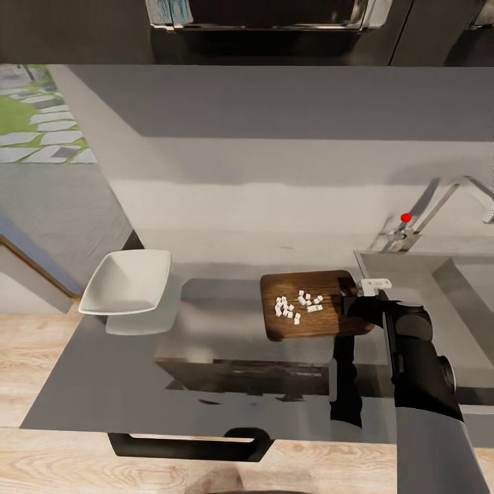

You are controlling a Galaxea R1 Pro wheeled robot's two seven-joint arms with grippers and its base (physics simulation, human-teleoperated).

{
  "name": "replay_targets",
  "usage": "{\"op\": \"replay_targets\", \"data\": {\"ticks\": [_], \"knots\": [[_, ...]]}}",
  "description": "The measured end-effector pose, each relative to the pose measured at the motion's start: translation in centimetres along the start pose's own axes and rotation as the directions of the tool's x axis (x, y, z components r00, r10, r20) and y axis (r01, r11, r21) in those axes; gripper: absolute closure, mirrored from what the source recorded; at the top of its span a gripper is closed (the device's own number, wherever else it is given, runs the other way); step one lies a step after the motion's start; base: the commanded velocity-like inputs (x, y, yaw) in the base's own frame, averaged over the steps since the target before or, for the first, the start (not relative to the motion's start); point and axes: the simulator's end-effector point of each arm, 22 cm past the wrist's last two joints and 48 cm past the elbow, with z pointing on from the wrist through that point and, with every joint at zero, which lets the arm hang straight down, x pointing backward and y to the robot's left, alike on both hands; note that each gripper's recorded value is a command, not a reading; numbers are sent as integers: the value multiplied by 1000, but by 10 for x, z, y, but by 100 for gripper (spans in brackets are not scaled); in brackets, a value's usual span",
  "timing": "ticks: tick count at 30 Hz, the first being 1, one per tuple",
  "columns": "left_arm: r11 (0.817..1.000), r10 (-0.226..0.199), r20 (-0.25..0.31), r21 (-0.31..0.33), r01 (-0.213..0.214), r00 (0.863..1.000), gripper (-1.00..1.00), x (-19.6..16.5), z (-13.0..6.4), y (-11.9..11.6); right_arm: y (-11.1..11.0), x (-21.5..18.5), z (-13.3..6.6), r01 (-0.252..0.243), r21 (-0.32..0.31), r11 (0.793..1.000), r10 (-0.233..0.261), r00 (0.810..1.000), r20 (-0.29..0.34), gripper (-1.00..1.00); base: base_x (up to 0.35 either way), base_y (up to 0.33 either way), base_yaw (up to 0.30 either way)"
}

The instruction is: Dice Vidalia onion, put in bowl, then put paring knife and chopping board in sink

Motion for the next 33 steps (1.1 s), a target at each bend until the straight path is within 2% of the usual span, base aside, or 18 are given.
{"op": "replay_targets", "data": {"ticks": [5,7,33], "knots": [[1000,-1,7,0,1,1000,-100,-3,0,0,-1,1,-1,-1,5,1000,1,1000,-8,100,0,0,0],[1000,-2,10,0,2,1000,-100,-5,0,0,3,0,-2,-12,-11,1000,12,1000,-4,100,0,0,0],[1000,-4,27,1,4,1000,-100,-12,-1,0,0,-9,-10,-5,0,1000,5,1000,12,100,0,0,0]]}}
